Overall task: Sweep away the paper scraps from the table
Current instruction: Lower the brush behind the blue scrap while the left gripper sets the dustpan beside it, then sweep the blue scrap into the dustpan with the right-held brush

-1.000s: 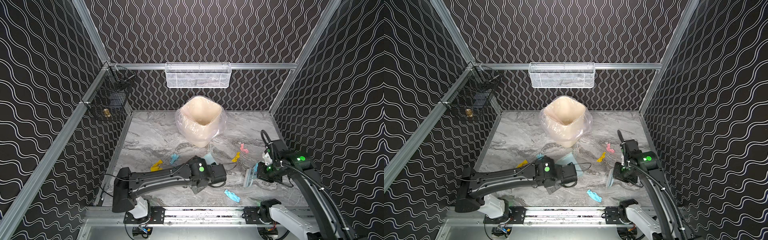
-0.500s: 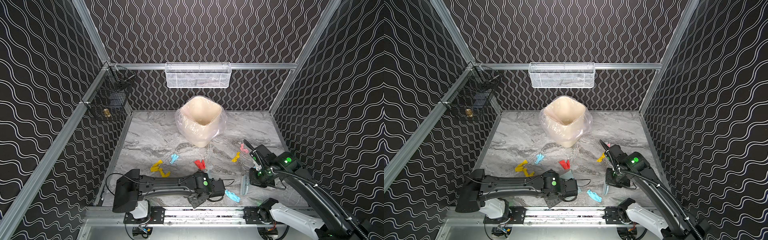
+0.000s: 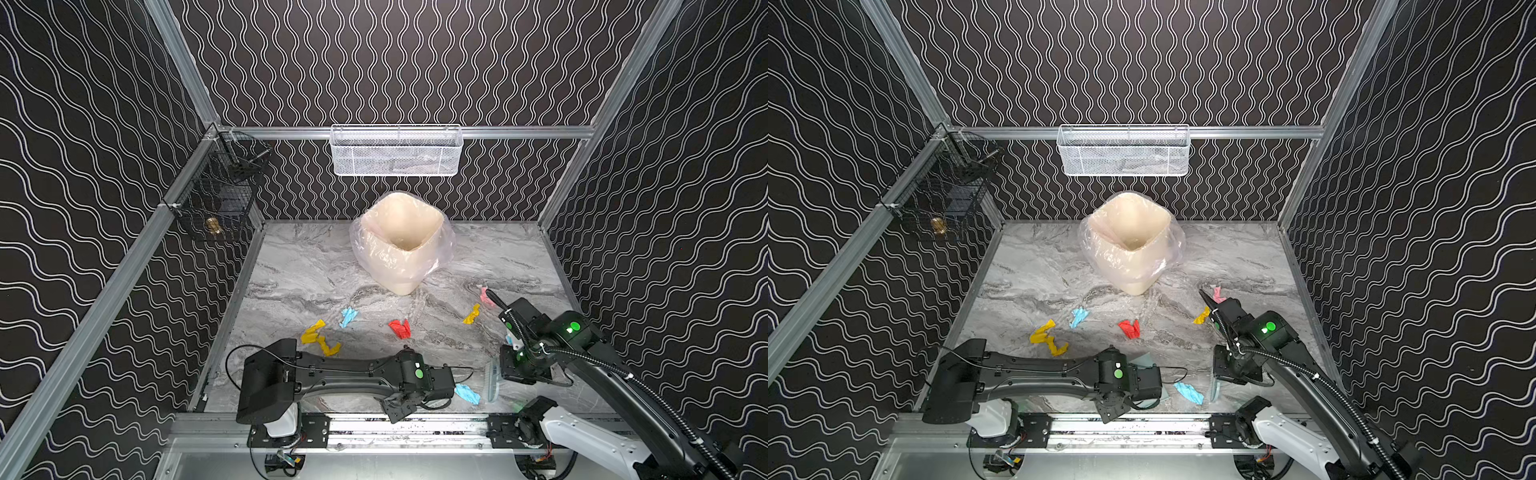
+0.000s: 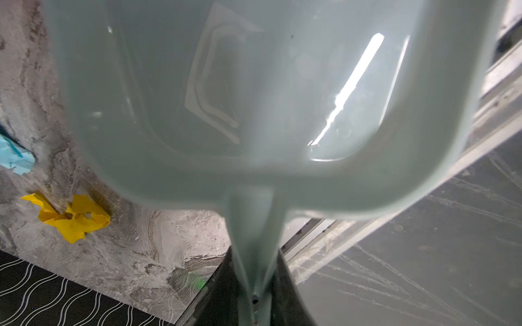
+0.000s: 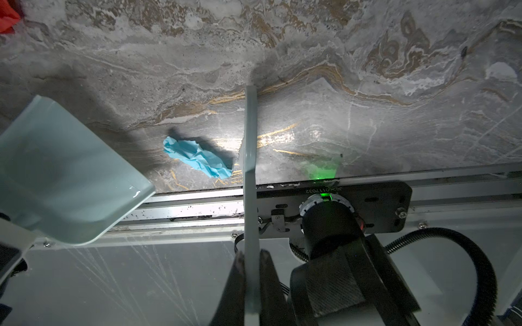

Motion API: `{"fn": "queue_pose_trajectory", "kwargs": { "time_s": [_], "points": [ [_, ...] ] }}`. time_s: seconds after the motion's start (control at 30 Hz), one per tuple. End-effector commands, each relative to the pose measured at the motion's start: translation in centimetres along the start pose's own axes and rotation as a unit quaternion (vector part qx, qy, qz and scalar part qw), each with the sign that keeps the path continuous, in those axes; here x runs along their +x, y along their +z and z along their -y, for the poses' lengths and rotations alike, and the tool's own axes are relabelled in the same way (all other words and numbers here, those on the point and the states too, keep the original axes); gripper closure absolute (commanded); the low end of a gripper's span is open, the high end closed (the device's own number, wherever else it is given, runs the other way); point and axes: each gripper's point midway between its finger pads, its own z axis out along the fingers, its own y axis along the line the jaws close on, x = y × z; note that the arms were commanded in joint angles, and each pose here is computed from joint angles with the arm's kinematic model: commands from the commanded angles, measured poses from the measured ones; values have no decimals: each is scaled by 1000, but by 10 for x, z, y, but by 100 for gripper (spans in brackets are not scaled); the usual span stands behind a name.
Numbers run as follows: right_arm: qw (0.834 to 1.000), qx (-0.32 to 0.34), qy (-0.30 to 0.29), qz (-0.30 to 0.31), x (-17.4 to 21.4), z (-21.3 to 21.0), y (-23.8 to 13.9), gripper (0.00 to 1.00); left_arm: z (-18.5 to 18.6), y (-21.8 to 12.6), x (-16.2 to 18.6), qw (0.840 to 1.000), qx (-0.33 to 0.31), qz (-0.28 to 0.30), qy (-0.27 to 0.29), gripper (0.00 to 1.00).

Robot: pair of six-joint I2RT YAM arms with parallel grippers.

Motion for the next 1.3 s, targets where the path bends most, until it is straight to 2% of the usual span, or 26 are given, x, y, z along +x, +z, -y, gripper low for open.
{"fn": "queue_pose_trajectory", "kwargs": {
  "time_s": [0.0,0.37,0.83,0.93,1.07,1.27],
  "points": [
    [1000,1,6,-19,8,-1,2,100,5,2,5,1000,8,-12,16,100],
    [1000,-6,9,-27,10,-13,1,100,1,12,2,999,-13,-26,30,100],
    [998,-64,-13,-1,-5,-61,-1,100,-1,21,1,999,-21,-28,33,100],
    [999,-48,-17,7,-7,-56,-4,100,-2,23,2,999,-21,-30,32,100],
    [999,7,-33,6,-2,-30,-5,100,-1,26,3,999,-19,-29,32,100],
    [998,-7,-66,11,-9,-44,-5,100,-7,29,2,999,-19,-24,32,100]
  ]
}}
